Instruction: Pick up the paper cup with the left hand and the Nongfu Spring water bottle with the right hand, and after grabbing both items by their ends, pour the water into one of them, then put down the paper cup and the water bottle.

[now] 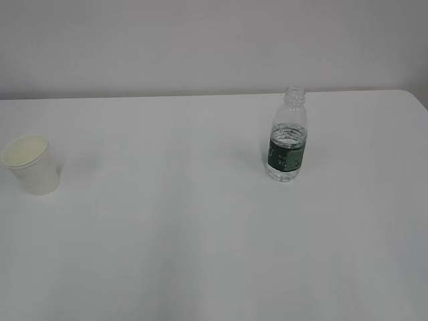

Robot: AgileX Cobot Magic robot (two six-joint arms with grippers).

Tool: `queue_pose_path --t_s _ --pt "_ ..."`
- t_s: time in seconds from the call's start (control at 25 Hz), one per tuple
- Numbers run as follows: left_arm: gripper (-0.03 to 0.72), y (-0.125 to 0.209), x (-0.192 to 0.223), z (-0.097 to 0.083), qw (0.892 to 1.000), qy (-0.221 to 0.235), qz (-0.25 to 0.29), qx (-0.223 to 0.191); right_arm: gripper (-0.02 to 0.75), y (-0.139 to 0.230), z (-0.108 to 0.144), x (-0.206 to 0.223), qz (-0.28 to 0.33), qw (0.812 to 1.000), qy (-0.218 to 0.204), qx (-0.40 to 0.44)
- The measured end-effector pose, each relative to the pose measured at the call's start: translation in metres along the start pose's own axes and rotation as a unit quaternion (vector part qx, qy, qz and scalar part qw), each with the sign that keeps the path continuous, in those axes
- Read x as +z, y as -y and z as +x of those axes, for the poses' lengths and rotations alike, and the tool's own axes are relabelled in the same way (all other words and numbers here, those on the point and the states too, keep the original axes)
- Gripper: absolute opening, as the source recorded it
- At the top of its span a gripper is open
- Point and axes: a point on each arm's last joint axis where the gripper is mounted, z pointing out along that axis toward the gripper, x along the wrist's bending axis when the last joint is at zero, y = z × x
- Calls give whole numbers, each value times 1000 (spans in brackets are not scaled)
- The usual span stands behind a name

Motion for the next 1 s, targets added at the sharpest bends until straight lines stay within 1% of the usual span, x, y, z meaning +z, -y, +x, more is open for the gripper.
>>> queue_pose_path --t_s 0.12,0.32,0.56,0.68,1.0 --pt "583 0 -1 0 1000 -1 -1 0 577 -5 0 -2 -24 1000 -1 1" --pt "583 -3 -2 0 1000 0 -11 0 575 -8 0 -2 -40 999 -3 1" --pt "583 -13 -5 -1 998 4 -62 0 575 -11 1 -2 -59 998 -4 1" --pt "583 -16 -5 -1 997 5 -79 1 573 -14 1 -3 -73 997 -5 1" --pt "583 -24 0 -2 997 8 -82 0 573 -19 1 -3 -96 995 -7 1"
